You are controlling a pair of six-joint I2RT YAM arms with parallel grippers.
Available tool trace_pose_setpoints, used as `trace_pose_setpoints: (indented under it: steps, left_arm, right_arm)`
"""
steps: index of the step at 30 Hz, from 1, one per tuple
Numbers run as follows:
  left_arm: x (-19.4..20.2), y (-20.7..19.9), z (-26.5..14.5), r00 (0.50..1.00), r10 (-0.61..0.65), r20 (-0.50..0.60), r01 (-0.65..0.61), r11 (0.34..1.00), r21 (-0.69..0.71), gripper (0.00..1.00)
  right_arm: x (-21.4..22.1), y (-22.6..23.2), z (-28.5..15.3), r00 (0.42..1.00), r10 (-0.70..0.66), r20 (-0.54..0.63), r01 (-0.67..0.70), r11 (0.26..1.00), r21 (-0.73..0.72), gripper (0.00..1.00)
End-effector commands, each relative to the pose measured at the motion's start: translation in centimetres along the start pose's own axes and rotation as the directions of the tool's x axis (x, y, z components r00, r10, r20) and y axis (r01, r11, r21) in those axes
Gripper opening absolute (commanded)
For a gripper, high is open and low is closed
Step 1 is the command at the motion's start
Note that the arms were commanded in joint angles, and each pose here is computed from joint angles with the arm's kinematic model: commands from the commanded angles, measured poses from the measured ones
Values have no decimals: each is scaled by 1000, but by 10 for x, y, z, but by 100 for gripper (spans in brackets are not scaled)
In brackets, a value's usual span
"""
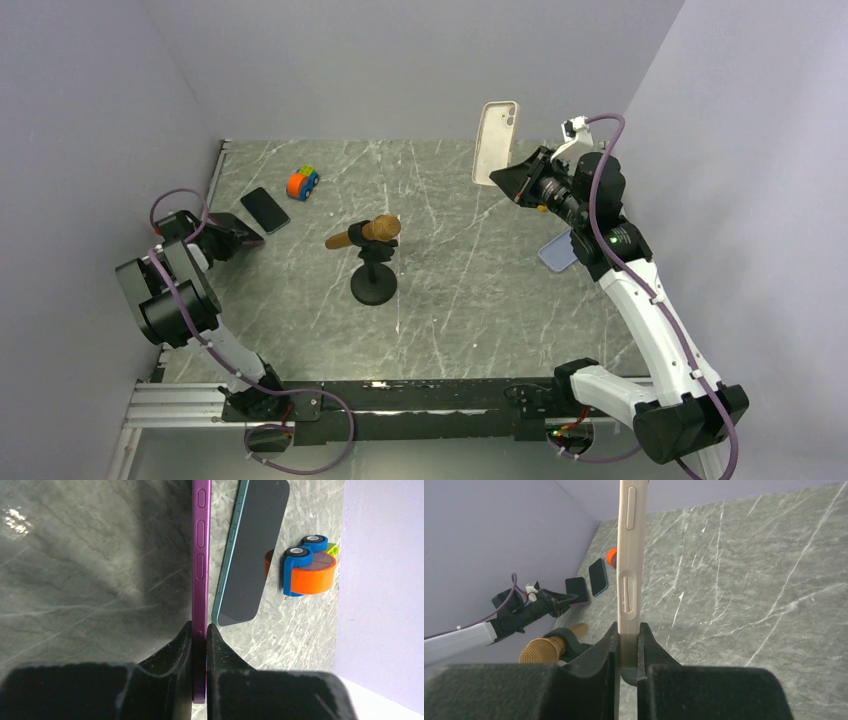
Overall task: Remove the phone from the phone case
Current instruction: Place the phone at the center of the board.
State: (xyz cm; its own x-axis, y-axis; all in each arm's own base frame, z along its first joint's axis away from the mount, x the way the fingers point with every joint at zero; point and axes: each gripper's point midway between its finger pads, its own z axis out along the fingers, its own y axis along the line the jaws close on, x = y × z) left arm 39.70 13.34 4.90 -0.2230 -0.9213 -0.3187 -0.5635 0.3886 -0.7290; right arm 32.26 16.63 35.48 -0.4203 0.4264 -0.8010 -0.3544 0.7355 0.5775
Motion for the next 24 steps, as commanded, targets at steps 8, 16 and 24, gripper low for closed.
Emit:
trace_pose_setpoints:
  steps: [8,16,24]
  left_arm:
    - [0,-12,3,999,20,-45,-20,1000,-15,25]
    - [-7,-9,-14,999,-3,-41,-5,981,-192,50]
    - [-35,-15,-65,994,19,105,25,914,-405,99]
  right_arm:
    - [-7,12,-5,999,13,32,-11,999,-52,0]
    - [7,-1,-3,1000,31,-8,-31,999,-10,0]
    - [42,-34,26,983,152,-108,-143,986,83,0]
